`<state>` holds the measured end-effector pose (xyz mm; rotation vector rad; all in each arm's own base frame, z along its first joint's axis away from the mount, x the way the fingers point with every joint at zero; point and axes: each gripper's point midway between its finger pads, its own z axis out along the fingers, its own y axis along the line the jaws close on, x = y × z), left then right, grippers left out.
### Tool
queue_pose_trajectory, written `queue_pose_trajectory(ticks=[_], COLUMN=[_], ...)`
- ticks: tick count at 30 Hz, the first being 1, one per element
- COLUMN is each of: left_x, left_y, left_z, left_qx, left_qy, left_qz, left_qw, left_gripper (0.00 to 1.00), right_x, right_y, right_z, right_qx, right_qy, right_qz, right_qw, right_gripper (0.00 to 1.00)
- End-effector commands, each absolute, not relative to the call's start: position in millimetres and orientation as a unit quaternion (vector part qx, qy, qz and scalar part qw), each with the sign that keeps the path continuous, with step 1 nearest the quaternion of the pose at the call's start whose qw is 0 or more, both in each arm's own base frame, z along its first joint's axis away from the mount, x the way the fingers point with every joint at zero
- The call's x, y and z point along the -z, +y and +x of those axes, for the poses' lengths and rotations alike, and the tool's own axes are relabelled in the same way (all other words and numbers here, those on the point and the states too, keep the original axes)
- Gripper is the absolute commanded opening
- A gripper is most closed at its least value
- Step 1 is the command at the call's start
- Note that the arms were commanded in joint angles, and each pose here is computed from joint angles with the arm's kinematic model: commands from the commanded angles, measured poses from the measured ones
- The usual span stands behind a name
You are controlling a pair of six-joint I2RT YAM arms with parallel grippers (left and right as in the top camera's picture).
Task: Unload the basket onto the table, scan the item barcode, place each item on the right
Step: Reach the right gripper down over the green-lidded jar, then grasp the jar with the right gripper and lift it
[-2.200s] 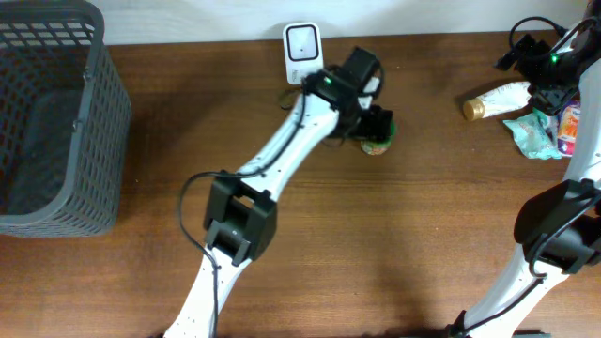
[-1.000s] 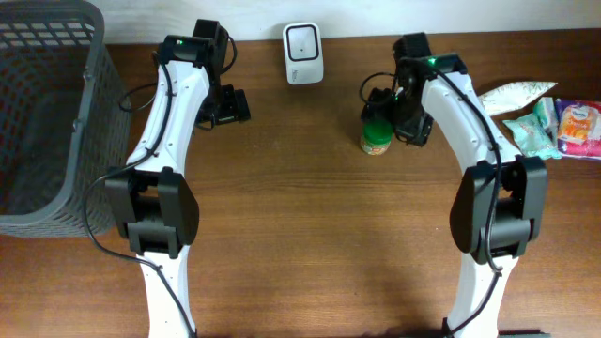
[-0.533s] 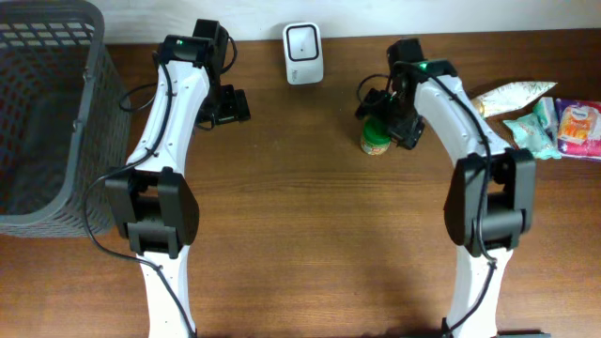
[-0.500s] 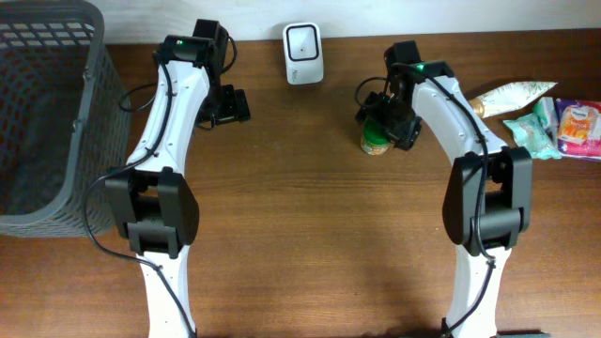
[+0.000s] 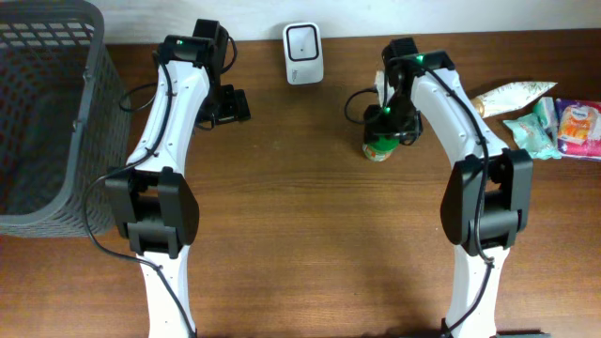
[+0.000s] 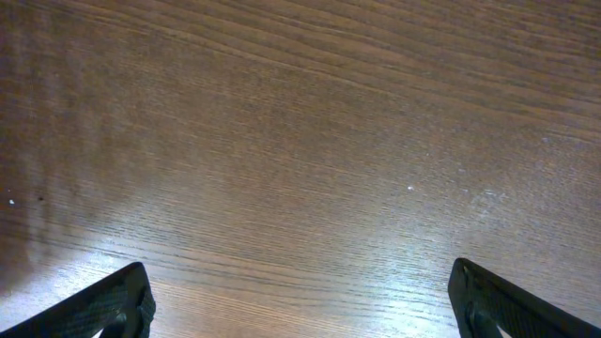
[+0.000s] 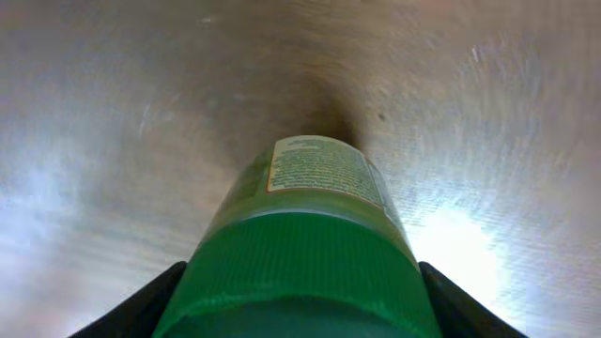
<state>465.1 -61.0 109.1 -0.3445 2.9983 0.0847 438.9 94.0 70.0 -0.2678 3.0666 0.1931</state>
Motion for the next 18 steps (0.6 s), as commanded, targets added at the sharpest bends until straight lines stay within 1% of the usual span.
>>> queue_pose_trajectory(ticks=[1, 3, 5, 7, 8, 10, 11, 14, 18], left_x=[-107.8, -107.8, -107.8, -107.8, -107.8, -107.8, -107.8, -107.8, -107.8], left_y=[-57.5, -58.2, -58.2, -58.2, -58.2, -58.2, -58.3, -58.2, -58.2], left_z=[463.7, 463.6, 463.7, 463.6, 463.6, 463.6, 463.7, 463.6, 463.6], left_qx=[-0.036, -0.036, -0.036, -0.036, -0.036, -0.036, -0.036, -0.036, -0.036], left_qy=[0.990, 0.990, 0.990, 0.990, 0.990, 0.990, 0.990, 0.990, 0.990], left_qz=[-0.120, -0.119, -0.119, -0.119, -0.119, -0.119, -0.119, -0.119, -0.119], left_qw=[0.060, 0.060, 0.060, 0.060, 0.060, 0.060, 0.060, 0.060, 0.060], left_gripper=[0.99, 0.99, 0.99, 0.99, 0.99, 0.99, 0.99, 0.99, 0.99], right_x=[-77.8, -77.4, -76.7, -75.9, -74.7, -74.5, -74.8, -77.4, -82.8], right_y=[94.2, 94.1, 94.0, 93.7, 93.7, 95.1, 95.9, 98.1, 127.7], right_z=[444.0, 443.3, 442.8, 442.1, 441.3, 441.2, 443.4, 446.5, 445.2], right_qx=[-0.031, -0.031, -0.031, -0.031, -0.031, -0.036, -0.038, -0.053, -0.142], right_qy=[0.973, 0.969, 0.969, 0.969, 0.969, 0.971, 0.976, 0.997, 0.978], right_qz=[-0.226, -0.239, -0.241, -0.240, -0.240, -0.235, -0.210, -0.020, 0.149], right_qw=[0.047, 0.045, 0.045, 0.043, 0.042, 0.042, 0.046, 0.044, 0.014], right_gripper=[0.64, 0.71, 0.82, 0.83, 0.87, 0.99, 0.99, 0.99, 0.99])
